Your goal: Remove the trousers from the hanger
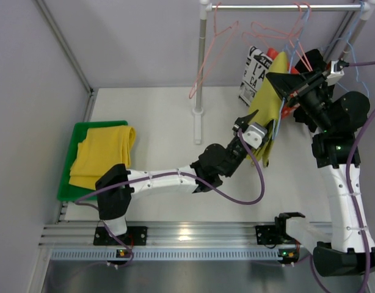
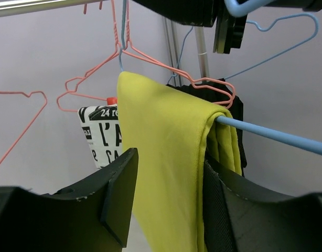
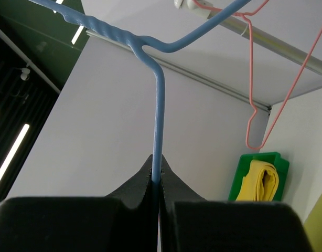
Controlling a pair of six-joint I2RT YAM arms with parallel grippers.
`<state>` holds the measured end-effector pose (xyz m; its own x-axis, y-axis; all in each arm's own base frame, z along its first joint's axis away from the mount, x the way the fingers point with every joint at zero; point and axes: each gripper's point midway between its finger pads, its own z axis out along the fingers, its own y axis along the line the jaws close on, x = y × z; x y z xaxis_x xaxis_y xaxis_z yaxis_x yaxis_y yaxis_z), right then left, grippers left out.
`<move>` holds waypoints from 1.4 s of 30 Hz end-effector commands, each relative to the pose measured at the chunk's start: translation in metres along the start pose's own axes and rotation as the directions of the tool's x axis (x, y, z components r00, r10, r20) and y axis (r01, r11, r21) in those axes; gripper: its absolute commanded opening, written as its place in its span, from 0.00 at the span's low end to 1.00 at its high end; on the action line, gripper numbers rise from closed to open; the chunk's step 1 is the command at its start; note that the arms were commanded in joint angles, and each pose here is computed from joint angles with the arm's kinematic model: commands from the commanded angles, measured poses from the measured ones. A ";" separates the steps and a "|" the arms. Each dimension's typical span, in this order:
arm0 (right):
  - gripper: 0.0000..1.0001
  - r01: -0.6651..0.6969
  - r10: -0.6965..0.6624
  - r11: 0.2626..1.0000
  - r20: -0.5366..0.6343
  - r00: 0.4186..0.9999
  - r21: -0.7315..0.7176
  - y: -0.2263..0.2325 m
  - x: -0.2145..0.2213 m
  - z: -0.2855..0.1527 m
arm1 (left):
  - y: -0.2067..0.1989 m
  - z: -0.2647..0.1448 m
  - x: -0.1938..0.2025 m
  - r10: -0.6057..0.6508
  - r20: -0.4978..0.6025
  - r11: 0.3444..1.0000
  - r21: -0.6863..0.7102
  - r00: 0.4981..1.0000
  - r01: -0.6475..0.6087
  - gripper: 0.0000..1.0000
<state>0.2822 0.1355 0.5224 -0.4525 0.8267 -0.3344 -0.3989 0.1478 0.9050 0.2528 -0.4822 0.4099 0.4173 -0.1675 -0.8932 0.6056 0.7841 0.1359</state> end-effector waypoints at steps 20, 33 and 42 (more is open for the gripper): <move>0.00 0.139 -0.143 0.967 -0.003 0.990 -0.212 0.079 0.015 -0.026 | 0.012 0.042 0.012 0.042 0.129 0.998 -0.044 0.991 -0.036 0.42; 0.00 0.209 -0.217 0.969 -0.046 0.975 -0.130 0.034 0.028 -0.030 | 0.054 0.005 -0.081 0.044 0.206 0.999 -0.012 0.977 -0.043 0.00; 0.00 0.259 -0.261 0.965 -0.071 0.963 -0.043 -0.020 0.035 -0.030 | 0.094 -0.009 -0.182 -0.084 0.205 0.996 0.015 0.975 0.082 0.00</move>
<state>0.2572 0.1465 0.4767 -0.4688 0.7396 -0.4829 -0.4407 0.2779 0.8535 0.2531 -0.4262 0.4794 0.4616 -0.1252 -0.8782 0.6209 0.7527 0.2190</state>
